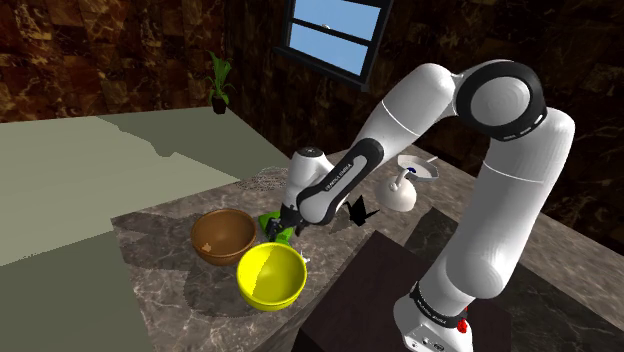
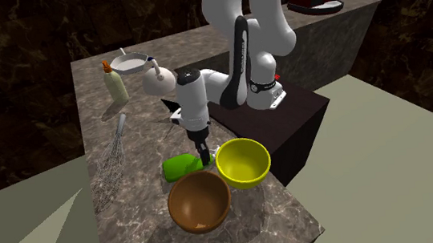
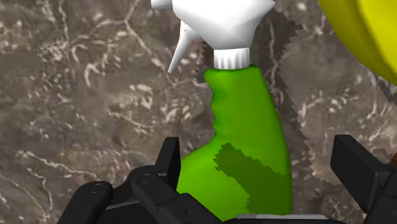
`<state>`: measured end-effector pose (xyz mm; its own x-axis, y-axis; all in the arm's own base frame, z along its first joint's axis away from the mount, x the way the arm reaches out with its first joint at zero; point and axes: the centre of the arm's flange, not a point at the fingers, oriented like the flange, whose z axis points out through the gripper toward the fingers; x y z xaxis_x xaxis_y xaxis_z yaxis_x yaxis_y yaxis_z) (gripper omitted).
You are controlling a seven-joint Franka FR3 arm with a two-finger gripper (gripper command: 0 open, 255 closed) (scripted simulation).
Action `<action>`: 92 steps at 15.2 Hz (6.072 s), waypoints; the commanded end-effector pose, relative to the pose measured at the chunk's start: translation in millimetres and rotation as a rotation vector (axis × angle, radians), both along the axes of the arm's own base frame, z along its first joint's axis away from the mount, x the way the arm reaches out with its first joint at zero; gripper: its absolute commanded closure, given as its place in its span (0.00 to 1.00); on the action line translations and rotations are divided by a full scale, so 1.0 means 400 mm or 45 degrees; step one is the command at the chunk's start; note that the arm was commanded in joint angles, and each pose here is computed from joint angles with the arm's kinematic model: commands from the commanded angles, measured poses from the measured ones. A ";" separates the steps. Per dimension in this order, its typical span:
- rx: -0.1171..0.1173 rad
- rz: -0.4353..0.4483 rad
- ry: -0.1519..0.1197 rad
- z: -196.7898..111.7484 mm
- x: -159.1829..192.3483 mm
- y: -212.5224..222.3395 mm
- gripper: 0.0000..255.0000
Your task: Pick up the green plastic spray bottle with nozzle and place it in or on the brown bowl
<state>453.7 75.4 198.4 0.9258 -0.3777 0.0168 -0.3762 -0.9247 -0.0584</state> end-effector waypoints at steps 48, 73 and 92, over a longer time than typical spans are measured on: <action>0.000 -0.002 -0.002 0.267 0.004 0.006 1.00; 0.000 -0.002 -0.002 0.332 0.250 0.408 1.00; 0.000 -0.002 -0.002 0.176 0.250 0.408 1.00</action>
<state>553.8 240.4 271.5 0.9260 -0.3771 0.0203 -0.3753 -0.9249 -0.0613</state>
